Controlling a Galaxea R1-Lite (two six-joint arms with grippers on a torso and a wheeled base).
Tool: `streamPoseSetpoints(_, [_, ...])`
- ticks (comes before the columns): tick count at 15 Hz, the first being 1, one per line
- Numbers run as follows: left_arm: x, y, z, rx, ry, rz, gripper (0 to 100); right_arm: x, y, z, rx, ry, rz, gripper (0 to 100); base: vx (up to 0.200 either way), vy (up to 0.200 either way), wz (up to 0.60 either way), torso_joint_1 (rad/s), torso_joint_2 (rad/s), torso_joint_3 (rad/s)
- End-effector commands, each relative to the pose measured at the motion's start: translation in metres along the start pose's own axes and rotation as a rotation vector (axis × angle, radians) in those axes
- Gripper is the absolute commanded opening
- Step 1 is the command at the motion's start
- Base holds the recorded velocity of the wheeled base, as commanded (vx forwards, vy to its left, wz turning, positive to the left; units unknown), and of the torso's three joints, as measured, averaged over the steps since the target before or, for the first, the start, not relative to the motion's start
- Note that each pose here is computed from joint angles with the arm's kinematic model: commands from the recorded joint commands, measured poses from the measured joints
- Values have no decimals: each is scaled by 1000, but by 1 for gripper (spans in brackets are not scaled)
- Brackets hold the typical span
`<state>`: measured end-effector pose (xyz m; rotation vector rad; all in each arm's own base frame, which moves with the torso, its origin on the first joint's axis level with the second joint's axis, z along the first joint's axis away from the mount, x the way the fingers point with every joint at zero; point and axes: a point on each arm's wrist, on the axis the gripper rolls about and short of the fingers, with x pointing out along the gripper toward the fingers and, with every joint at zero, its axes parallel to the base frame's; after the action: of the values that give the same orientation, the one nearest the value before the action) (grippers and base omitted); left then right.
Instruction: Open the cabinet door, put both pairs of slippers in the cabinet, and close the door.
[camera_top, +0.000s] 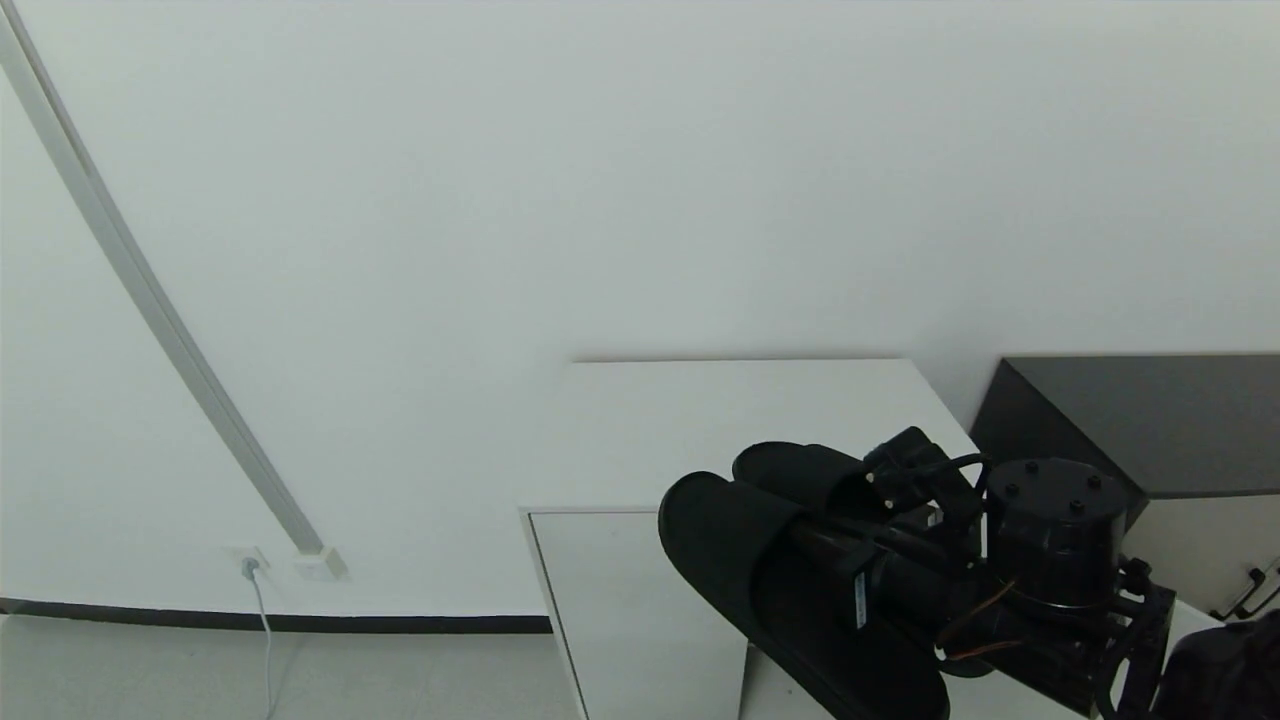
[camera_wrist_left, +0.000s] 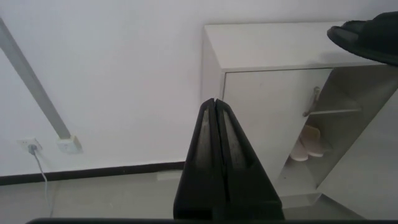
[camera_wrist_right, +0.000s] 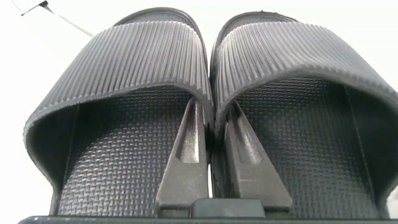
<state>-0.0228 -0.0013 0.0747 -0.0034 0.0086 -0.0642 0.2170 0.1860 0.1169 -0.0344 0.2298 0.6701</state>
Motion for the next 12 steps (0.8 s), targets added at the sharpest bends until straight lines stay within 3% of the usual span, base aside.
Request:
streamPoseSetpoints(1, [0,0,0,-1,1,0,0,0,0,-2,0,8,0,0,0,-200,0,7,2,7])
streamPoseSetpoints(8, [0,0,0,-1,1,0,0,-3,0,-5,-28,3,4,0,0,-200,0,3,2,3])
streamPoseSetpoints(12, [0,0,0,-1,1,0,0,-3,0,-5,-28,3,5,0,0,0,0,0,0,0])
